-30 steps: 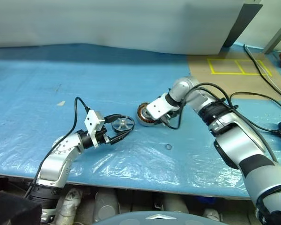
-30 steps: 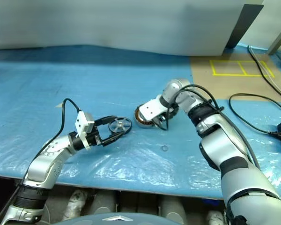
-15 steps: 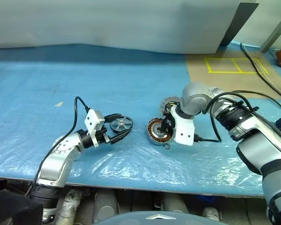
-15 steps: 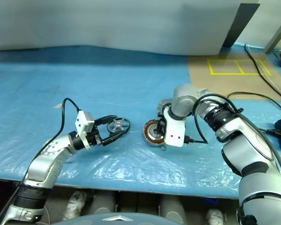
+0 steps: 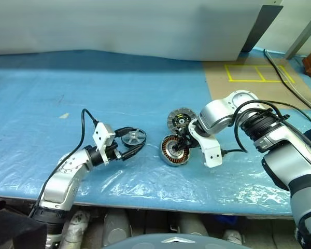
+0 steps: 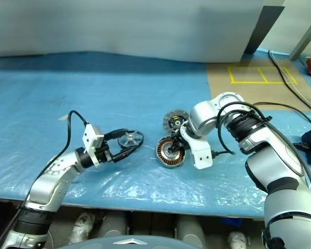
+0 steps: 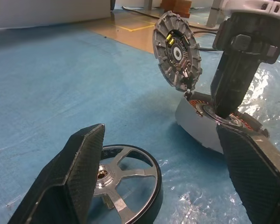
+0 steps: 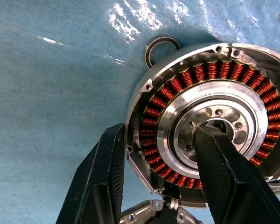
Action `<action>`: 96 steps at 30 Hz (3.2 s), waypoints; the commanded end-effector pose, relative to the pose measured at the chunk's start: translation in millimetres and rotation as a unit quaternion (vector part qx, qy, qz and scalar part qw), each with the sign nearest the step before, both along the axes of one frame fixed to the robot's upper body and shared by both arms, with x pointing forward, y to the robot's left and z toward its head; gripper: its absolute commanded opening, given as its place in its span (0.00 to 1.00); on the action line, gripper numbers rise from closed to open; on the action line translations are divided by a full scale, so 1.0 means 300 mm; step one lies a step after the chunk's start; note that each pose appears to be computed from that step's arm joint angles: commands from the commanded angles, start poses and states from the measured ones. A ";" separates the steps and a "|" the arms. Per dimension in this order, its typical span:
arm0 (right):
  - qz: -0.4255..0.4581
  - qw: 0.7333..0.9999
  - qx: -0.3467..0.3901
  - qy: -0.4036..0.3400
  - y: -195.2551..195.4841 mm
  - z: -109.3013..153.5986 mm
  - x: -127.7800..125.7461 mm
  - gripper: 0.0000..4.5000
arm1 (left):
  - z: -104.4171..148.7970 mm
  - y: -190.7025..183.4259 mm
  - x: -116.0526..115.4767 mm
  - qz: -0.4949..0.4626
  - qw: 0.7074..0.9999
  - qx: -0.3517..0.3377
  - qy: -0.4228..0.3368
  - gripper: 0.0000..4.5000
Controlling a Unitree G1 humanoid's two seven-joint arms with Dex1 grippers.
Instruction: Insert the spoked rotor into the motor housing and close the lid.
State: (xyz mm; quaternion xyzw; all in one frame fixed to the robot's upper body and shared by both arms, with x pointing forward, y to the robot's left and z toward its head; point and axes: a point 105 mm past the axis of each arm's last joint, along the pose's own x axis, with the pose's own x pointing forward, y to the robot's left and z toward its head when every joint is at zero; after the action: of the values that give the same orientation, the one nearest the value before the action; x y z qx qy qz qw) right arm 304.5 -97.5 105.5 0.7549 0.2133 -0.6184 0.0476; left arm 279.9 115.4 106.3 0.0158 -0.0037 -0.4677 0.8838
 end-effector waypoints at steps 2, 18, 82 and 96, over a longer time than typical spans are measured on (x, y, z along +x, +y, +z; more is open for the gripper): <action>0.017 1.000 0.000 -0.002 0.008 -0.014 -0.003 0.44 | 0.049 -0.013 -0.007 -0.009 1.000 -0.006 -0.025 0.89; 0.008 0.999 0.043 -0.006 0.061 0.067 0.024 0.90 | 0.047 -0.020 0.000 -0.018 1.000 -0.007 -0.021 0.89; -0.621 -0.087 0.724 0.287 -0.469 0.229 -0.003 0.90 | 0.054 -0.041 0.032 -0.088 0.996 -0.004 -0.012 0.89; -0.666 -0.085 0.741 -0.004 -0.650 0.088 0.094 0.90 | 0.072 -0.091 0.108 -0.051 0.997 -0.029 -0.053 0.89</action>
State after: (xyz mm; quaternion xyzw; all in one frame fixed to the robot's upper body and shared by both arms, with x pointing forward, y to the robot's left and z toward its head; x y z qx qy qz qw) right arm 329.6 -283.3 122.6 -0.0627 0.0831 -0.1564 0.9822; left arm 309.7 89.1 115.3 0.0021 -0.0359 -0.5131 0.8576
